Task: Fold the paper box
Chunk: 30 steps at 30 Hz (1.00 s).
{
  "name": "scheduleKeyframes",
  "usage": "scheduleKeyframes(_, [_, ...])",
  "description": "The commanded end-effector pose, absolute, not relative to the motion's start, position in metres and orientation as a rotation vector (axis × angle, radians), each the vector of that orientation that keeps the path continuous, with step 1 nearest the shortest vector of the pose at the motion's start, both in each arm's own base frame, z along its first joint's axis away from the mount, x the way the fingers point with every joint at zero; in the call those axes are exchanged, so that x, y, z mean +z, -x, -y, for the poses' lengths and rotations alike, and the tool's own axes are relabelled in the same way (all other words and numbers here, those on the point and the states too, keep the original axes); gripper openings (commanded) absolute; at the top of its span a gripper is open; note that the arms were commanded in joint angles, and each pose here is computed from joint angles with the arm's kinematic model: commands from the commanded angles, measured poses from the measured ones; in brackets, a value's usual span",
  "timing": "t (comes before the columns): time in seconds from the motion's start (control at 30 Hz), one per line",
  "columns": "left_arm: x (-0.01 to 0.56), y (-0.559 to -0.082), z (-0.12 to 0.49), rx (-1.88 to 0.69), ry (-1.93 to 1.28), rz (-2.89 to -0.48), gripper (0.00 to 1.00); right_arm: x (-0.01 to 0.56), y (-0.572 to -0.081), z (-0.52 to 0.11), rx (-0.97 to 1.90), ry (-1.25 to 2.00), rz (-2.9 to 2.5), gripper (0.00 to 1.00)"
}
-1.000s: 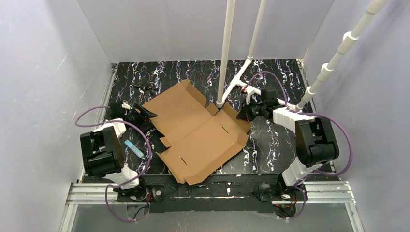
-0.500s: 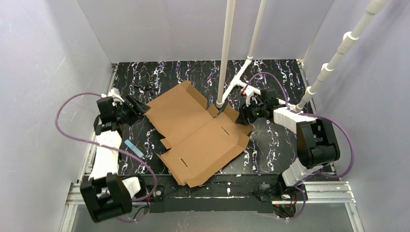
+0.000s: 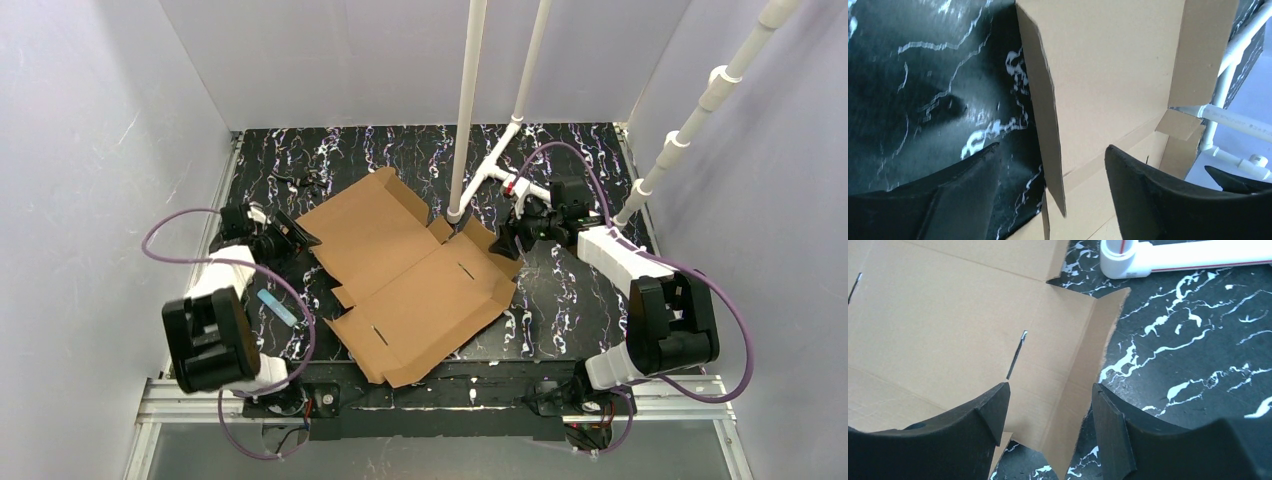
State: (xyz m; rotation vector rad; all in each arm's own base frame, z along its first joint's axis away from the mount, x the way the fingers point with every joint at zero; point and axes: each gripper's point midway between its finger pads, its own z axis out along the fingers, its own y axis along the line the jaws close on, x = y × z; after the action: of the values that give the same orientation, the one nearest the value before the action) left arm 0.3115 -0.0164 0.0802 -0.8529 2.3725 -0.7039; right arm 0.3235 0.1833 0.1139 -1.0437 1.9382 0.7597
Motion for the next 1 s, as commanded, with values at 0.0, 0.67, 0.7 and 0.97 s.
scheduleKeyframes(0.0, [0.082,-0.341,0.024,-0.784,0.825,-2.380,0.68,0.123,-0.317,-0.189,0.814,1.123,-1.874,0.70])
scheduleKeyframes(0.67, [0.171,-0.289,0.061,-0.729,0.333,-1.906,0.00,0.130,-0.392,-0.234,0.497,0.790,-1.886,0.01])
scheduleKeyframes(0.7, [0.174,-0.285,0.064,-0.747,0.320,-1.885,0.00,0.125,-0.391,-0.243,0.505,0.806,-1.864,0.01])
scheduleKeyframes(0.97, [0.186,-0.282,0.066,-0.747,0.283,-1.843,0.00,0.099,-0.371,-0.273,0.528,0.944,-1.837,0.01])
